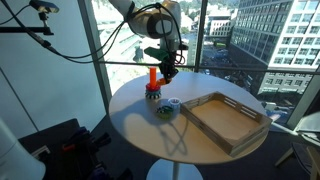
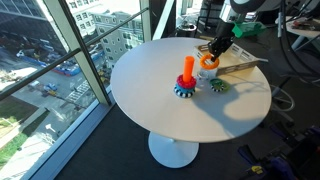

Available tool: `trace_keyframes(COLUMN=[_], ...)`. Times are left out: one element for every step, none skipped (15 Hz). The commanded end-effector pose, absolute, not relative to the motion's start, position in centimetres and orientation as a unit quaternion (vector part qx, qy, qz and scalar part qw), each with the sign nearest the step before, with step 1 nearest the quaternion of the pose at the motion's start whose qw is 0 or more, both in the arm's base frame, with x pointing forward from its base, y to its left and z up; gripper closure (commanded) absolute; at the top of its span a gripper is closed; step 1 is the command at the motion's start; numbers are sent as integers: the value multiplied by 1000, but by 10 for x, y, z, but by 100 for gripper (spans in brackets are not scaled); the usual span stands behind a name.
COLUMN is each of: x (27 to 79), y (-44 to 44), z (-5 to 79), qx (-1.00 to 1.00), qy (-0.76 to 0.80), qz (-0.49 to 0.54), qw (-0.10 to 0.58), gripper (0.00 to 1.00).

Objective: Pick up the orange ring and put it on the ring holder

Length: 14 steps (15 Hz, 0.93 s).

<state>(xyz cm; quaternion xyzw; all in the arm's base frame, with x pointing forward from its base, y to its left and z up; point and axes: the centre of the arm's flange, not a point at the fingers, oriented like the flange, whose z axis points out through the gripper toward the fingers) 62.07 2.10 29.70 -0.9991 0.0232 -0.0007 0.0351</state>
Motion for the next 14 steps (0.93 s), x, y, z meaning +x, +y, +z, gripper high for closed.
trace_keyframes(x=[620,619,618,617,616,614,613,613,613,613,614,615,615,616], y=[29,31,32,33,33,33,34,34,34,34,35,36,38,41], z=[329,335,342,348,355,361,368,373,378,383,387,390,392,393], qx=[-998,-998,-998,-998,-998,-997,-997,-997,-996,-996,-995,-994,-994,-993], qy=[15,15,14,15,16,16,17,17,15,13,11,8,4,1], qz=[1,-2,-4,-9,-14,-19,-24,-28,-34,-39,-43,-44,-45,-45], qw=[54,57,58,61,64,67,70,74,78,84,90,96,102,107], gripper=[95,95,95,95,95,95,95,95,95,95,95,95,95,95])
